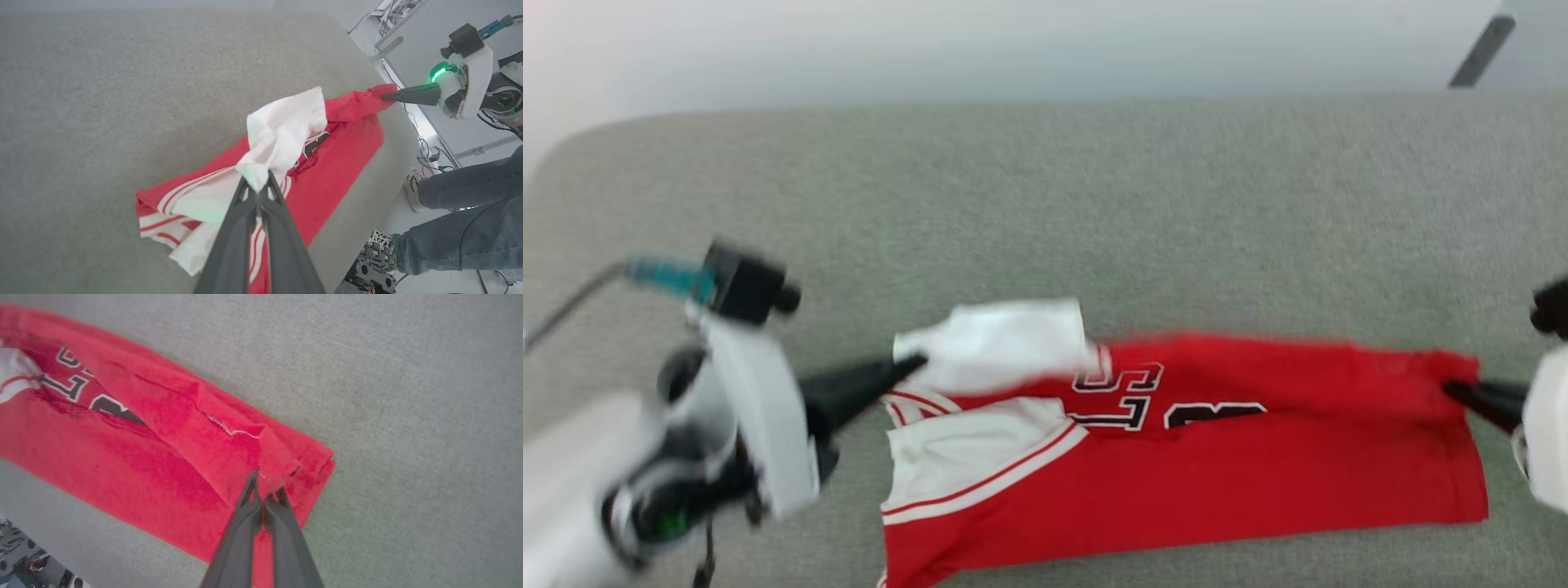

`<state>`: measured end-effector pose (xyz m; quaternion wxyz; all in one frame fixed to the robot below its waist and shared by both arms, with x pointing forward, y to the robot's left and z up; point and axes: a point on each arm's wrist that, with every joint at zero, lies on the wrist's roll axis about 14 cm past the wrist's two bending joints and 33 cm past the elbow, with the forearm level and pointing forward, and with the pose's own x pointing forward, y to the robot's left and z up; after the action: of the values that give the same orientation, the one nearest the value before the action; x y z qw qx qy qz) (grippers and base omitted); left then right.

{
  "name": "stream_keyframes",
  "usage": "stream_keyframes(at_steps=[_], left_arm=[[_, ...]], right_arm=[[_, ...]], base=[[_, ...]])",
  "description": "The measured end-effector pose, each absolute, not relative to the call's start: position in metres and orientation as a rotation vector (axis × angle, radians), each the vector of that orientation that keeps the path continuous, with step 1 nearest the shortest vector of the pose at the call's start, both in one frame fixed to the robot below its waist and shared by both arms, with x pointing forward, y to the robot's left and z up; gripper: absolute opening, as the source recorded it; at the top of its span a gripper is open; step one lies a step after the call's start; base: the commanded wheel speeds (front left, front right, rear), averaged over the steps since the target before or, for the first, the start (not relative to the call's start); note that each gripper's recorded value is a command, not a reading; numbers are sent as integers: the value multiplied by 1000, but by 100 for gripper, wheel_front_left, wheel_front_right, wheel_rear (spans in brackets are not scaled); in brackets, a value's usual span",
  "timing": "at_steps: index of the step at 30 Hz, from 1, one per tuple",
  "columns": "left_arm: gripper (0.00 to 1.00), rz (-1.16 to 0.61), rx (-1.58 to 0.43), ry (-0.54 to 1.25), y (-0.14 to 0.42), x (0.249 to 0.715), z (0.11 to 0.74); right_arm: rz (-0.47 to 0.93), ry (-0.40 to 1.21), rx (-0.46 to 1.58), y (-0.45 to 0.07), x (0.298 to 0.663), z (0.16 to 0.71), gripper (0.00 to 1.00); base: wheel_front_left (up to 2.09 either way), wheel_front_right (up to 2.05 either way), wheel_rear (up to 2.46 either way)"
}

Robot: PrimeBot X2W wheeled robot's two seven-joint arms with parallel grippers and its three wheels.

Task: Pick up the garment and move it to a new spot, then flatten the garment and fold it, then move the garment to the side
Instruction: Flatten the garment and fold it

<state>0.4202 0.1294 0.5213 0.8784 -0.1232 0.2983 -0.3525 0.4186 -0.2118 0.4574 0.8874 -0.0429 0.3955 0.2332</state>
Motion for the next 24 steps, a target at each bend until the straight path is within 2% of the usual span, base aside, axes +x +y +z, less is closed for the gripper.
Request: stream_keyframes(at_steps=[7,11,15,24], left_arm=[[0,-682,-338,603,149,364,508],[0,-663,-391,684,147,339,479],[0,-611,-476,712,139,338,452],[0,-480,-525,760,143,348,402]], right_arm=[[468,812,-16,-221,401,456,0],[443,827,0,-229,399,448,0],[416,822,15,-230,403,433,0],[402,858,71,-216,399,397,0]], base=[[0,0,0],[0,0,0],[0,0,0],[0,0,0]])
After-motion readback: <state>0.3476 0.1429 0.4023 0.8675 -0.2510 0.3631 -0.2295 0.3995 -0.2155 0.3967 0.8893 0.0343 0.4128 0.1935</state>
